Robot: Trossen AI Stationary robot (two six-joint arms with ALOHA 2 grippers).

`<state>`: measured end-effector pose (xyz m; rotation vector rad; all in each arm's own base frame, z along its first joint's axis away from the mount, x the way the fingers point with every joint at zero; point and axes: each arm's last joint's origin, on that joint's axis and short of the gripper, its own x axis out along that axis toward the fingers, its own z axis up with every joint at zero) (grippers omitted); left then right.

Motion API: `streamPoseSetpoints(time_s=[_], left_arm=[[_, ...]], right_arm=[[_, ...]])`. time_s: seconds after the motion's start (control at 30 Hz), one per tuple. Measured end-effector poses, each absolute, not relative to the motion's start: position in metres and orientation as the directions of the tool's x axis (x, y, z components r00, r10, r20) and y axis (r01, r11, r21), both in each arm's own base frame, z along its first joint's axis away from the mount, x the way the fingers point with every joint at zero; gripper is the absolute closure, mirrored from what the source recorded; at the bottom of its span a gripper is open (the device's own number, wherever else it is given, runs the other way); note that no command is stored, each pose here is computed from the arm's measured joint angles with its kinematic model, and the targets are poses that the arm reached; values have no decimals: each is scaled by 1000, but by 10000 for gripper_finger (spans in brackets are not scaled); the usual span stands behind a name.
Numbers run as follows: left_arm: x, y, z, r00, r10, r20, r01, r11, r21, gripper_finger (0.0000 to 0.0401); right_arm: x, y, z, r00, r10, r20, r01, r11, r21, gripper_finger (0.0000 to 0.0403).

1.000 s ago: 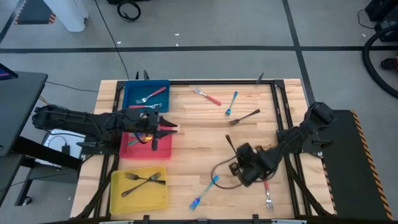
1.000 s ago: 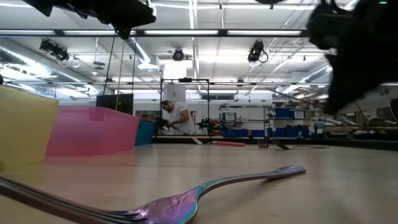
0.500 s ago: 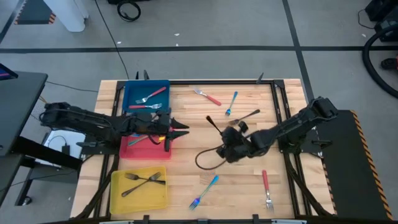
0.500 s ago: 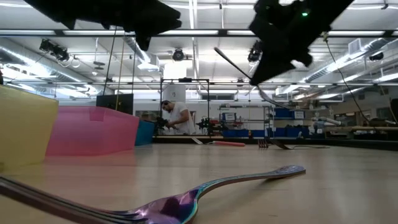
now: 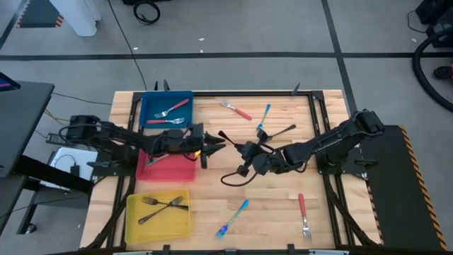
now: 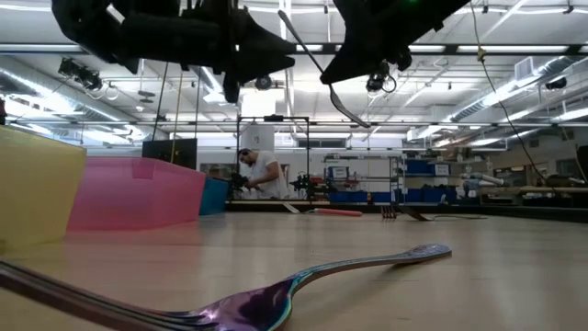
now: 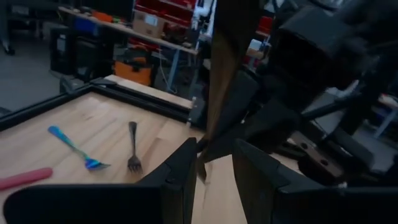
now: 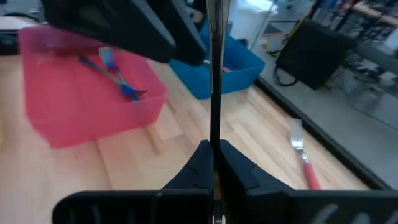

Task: Sort silverware by color (type)
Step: Put the black fork into the yellow bin

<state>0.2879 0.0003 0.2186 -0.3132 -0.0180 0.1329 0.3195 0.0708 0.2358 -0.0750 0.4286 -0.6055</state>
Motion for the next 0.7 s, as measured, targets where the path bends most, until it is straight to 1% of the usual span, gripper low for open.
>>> streamPoseSetpoints(time_s=[0.17,0.3,0.7], left_arm=[[291,6,213,988,152,-1,-143,927,-348,299],[291,7,213,988,156,-2,-147,925,-349,299],[291,7,215,988,155,14,-141,926,-350,299]], right_arm=[[319,70,236,728,-583,-360,551,811,-200,392],[320,68,236,725,-586,-361,557,808,-193,392],[328,62,228,749,-520,-410,512,848,-141,392]])
